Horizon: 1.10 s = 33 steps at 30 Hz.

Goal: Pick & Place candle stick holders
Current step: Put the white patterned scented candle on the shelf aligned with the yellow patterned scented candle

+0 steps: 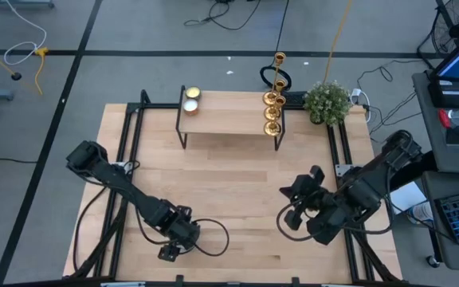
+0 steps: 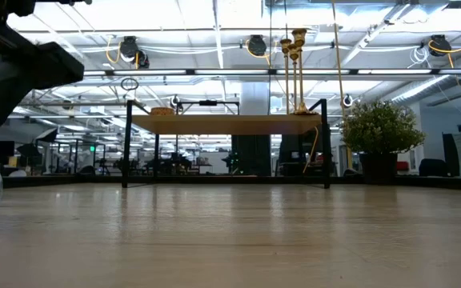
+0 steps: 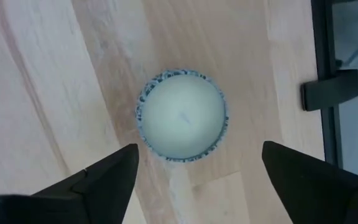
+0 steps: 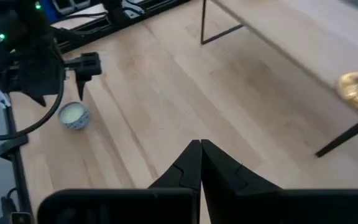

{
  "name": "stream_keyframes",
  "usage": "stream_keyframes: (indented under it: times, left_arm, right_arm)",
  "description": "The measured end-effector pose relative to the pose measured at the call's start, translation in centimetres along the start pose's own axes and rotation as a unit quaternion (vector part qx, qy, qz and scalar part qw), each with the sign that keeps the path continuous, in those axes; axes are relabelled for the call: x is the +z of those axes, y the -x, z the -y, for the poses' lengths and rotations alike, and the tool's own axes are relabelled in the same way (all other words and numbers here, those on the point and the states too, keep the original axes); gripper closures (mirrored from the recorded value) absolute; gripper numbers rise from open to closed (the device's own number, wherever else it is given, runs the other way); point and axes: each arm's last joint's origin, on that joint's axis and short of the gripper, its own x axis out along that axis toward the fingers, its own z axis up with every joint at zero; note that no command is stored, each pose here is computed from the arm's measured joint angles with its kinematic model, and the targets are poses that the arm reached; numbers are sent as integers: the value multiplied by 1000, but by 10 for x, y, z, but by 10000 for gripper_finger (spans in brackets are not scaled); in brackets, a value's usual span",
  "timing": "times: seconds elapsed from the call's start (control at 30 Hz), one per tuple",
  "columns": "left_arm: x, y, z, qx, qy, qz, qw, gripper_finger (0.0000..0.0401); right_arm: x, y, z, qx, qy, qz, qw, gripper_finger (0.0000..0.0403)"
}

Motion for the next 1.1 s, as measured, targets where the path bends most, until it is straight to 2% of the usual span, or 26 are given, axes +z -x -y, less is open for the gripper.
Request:
stream_keyframes:
  times: [0.17, 0.37, 0.43, 0.53, 0.6, 0.67, 0.77, 0.83, 0.97, 1.1]
  left_arm:
    - [2, 1, -2, 21, -3, 11, 1000, 70]
    - [7, 3, -11, 34, 36, 24, 998, 74]
    - [7, 4, -16, 39, 71, 23, 996, 73]
    - [9, 6, -25, 17, 188, 9, 982, 75]
    - [11, 7, -29, -5, 280, 2, 960, 79]
    - [13, 8, -33, -34, 373, -9, 927, 83]
    - [18, 10, -38, -75, 466, -26, 881, 92]
    - [18, 11, -40, -82, 532, -38, 842, 97]
    - [21, 11, -41, -73, 632, -23, 771, 112]
    - [24, 11, -42, -71, 691, -3, 720, 128]
  right_arm:
    - [-18, -15, -1, 36, -22, 3, 999, 403]
    - [-22, -28, -6, 73, -33, 2, 997, 403]
    - [-21, -27, -7, 80, -34, 8, 996, 403]
    - [-17, -29, -8, 86, -38, 15, 995, 403]
    - [-16, -29, -9, 90, -38, 20, 995, 403]
    - [-15, -29, -10, 94, -38, 23, 995, 403]
    - [-15, -29, -11, 98, -32, 25, 994, 403]
    - [-14, -28, -12, 104, -24, 25, 994, 403]
    - [-12, -24, -11, 132, -6, 13, 991, 403]
    - [-10, -20, -8, 144, 19, 12, 989, 403]
